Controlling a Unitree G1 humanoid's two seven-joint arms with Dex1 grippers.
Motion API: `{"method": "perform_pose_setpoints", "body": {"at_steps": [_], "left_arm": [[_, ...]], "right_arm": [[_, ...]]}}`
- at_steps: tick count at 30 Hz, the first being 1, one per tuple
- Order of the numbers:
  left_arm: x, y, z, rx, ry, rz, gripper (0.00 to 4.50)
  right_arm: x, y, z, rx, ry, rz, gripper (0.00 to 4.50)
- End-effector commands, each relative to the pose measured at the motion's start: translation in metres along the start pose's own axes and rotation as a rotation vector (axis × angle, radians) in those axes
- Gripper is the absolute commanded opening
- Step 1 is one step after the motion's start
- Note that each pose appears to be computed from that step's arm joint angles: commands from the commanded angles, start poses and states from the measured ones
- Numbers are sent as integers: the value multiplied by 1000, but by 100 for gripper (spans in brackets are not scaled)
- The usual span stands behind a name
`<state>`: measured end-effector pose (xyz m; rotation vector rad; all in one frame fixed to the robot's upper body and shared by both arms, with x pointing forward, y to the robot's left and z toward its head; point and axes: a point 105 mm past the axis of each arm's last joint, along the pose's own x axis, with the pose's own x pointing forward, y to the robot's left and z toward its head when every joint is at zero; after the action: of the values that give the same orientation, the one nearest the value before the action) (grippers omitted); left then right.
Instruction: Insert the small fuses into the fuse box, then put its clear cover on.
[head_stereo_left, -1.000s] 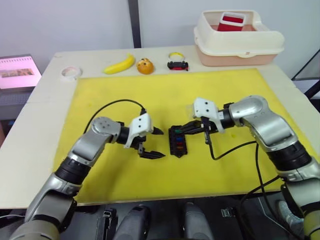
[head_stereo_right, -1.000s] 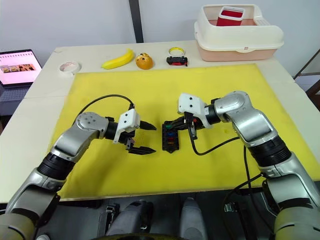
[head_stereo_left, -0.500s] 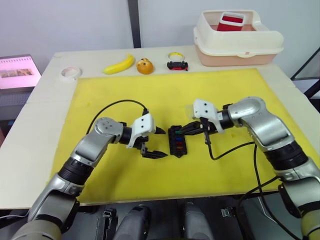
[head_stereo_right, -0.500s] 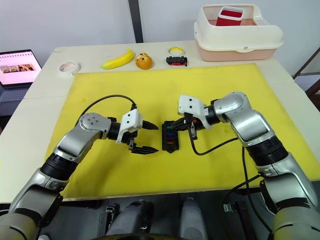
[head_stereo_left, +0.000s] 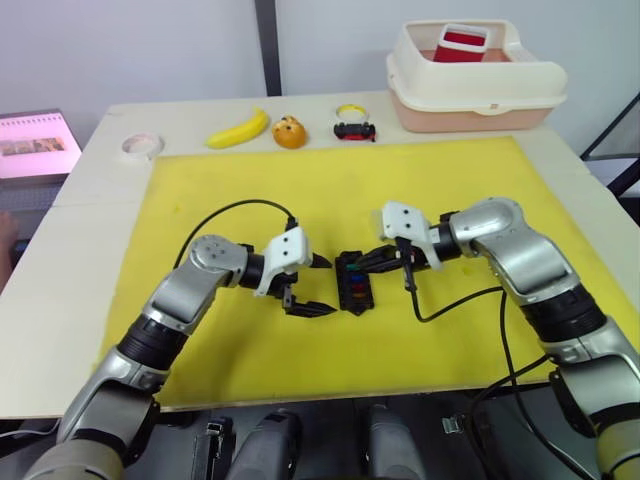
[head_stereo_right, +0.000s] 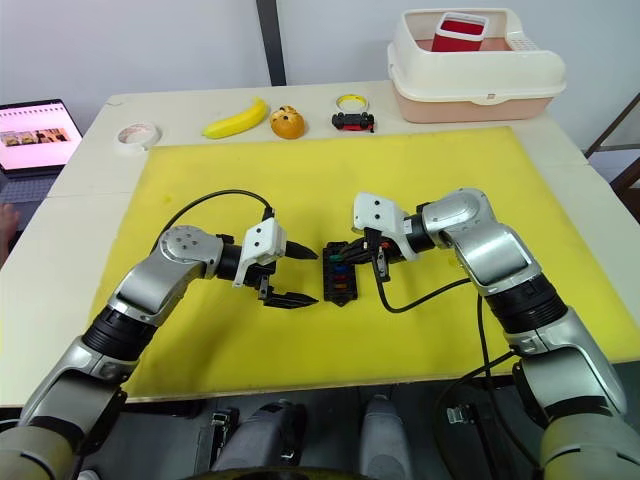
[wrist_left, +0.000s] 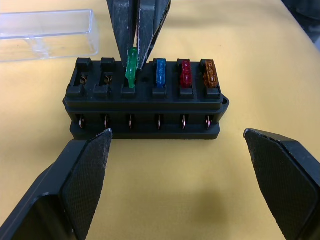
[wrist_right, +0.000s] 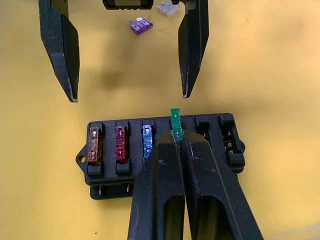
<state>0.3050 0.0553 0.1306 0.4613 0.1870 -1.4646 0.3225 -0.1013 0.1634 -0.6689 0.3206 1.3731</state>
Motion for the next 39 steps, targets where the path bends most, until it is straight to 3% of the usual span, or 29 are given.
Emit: {"method": "perform_pose_setpoints", "body": {"at_steps": [1,14,25,39], "left_arm": [[-3,2,11,44,-11,8,445],[-1,0,11,48,-8,1,445],[-1,-1,10,49,-7,-5,445],[-1,-1,11,50,-10,3,445]], "right_arm": [[-3,-1,-2,-21,3,-14,0],[-2,-4,-14,-13,27,-20,0],[-8,-7,8,-41,17,-12,0],[-3,-2,3,-70,69,29,0]]}}
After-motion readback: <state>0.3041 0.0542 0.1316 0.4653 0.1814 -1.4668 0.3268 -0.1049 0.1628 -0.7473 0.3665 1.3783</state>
